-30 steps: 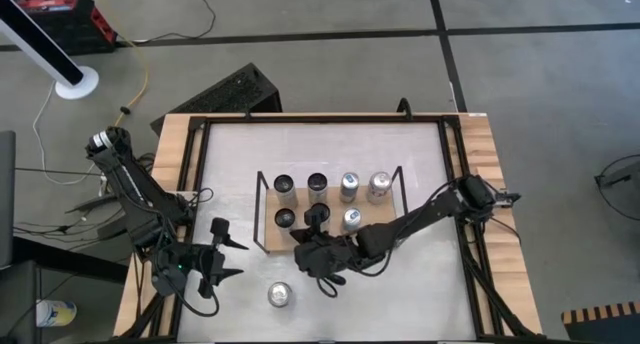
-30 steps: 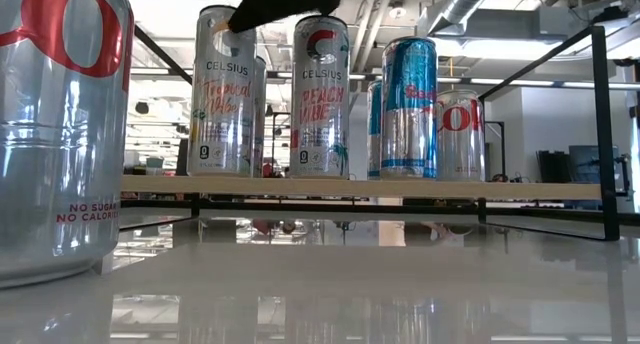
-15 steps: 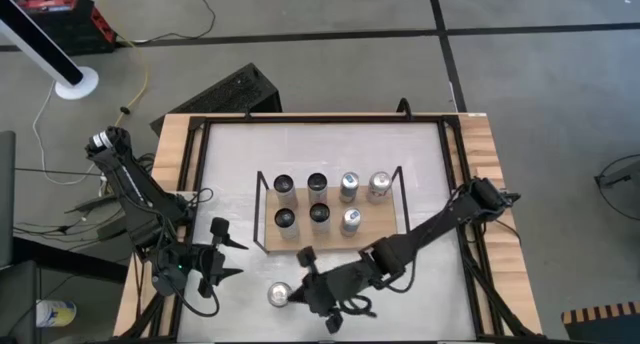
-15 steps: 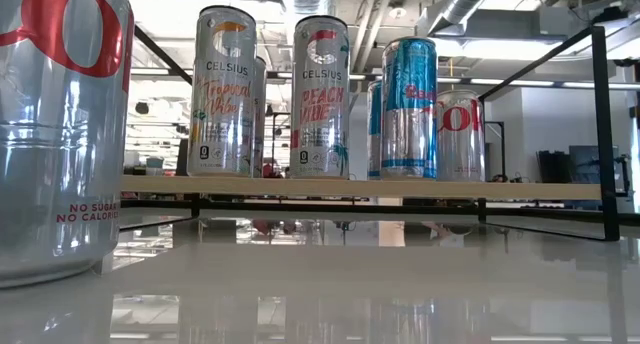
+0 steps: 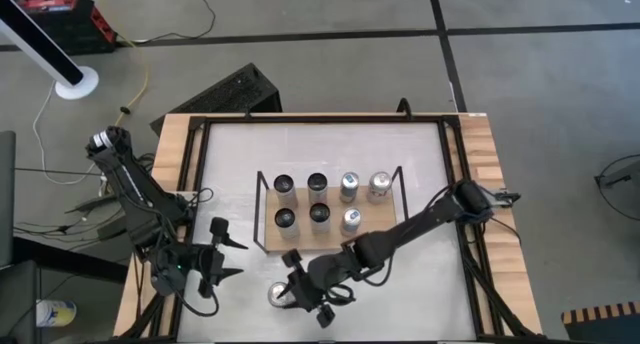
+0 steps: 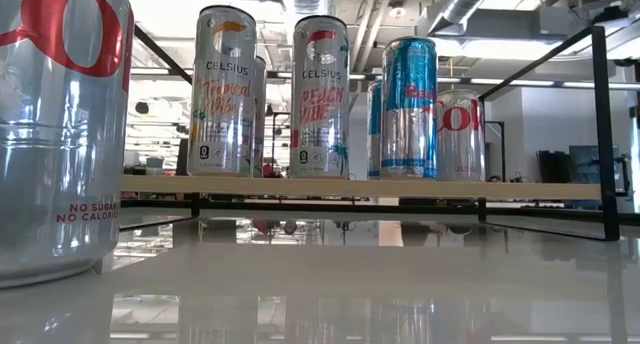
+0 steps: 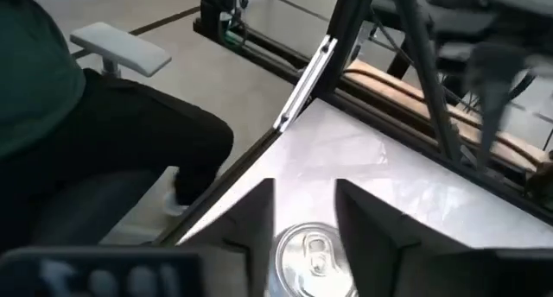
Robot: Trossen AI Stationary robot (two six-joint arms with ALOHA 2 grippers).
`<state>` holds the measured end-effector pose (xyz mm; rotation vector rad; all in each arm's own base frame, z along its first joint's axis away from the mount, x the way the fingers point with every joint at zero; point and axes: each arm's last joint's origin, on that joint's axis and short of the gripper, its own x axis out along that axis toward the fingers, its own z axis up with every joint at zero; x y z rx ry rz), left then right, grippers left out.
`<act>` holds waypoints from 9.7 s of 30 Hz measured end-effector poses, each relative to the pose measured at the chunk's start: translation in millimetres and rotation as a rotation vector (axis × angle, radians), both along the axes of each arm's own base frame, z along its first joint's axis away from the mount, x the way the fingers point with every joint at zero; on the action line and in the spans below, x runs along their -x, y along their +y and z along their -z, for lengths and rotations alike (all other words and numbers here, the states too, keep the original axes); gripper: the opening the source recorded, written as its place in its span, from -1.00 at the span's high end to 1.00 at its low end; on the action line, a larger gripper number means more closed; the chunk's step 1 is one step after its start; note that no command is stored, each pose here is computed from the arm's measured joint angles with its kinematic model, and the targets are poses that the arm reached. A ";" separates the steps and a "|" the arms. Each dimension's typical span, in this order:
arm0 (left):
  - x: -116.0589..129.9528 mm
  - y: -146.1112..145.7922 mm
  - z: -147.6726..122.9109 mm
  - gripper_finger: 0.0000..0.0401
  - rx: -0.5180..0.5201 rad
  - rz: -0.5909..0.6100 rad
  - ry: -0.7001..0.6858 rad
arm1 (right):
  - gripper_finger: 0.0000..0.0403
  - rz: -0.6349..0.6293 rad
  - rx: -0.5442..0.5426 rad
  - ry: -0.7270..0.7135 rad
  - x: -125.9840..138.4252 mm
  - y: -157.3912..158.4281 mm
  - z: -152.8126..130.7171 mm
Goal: Place canned beverage on shelf
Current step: Put the red-silver soda can on the shelf aligned with the other red-silver soda can, then return to Home Position
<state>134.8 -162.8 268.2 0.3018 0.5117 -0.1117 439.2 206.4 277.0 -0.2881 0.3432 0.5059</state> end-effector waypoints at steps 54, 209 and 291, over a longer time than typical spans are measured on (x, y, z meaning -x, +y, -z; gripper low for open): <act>86.5 125.1 6.6 -0.09 0.355 0.137 -0.734 | -0.41 0.081 -0.073 0.148 -20.7 -15.5 39.4; 85.1 123.1 14.6 -0.09 0.430 0.128 -0.649 | -0.65 0.740 -0.164 0.327 245.7 -134.9 22.0; 56.4 149.7 48.1 -0.09 0.393 -0.165 -0.590 | 0.91 0.653 -0.392 -0.277 353.2 -197.6 86.8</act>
